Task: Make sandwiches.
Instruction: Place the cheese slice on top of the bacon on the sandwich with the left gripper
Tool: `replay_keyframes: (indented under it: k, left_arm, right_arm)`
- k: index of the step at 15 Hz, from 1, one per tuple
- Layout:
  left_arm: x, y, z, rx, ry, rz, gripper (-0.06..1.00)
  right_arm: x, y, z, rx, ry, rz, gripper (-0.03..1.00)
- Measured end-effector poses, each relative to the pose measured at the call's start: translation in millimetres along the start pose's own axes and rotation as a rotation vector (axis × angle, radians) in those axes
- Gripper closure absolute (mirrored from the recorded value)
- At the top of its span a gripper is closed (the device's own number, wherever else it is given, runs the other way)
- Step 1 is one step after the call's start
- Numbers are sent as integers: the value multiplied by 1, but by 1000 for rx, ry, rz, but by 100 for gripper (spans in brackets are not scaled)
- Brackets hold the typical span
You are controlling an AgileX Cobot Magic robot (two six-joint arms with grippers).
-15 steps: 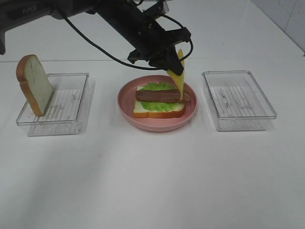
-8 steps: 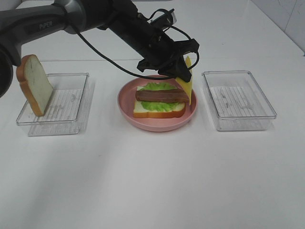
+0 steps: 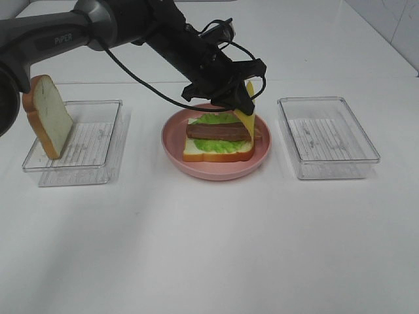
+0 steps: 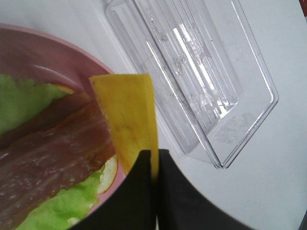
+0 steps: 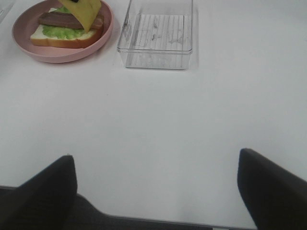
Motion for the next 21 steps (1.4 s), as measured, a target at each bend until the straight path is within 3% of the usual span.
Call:
replay_keyframes:
  k: [4, 14, 19, 20, 21]
  left_arm:
    - [-6, 6, 8, 11, 34, -12, 94]
    - [1, 54, 19, 68, 83, -263, 94]
    - [3, 63, 19, 58, 85, -313, 94]
    - [3, 63, 19, 57, 85, -315, 94]
    - [4, 64, 19, 53, 86, -321, 86]
  right_arm:
    - [0, 0, 0, 0, 0, 0, 8]
    - [0, 0, 0, 0, 0, 0, 8]
    - [0, 0, 0, 0, 0, 0, 8]
    - [0, 0, 0, 0, 0, 0, 8]
    - [0, 0, 0, 0, 0, 0, 8]
Point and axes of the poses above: a point on each arm's last joint axis where the gripper is mounted, x pointing back along that axis away from the gripper, y along the wrist's bending axis when the last joint is at zero, z = x × y, the point moved 10 cm from there along -x, pointing out along that axis toward the gripper, and after that the axes turned 3 degrees about -x, right-handed, at the moved point
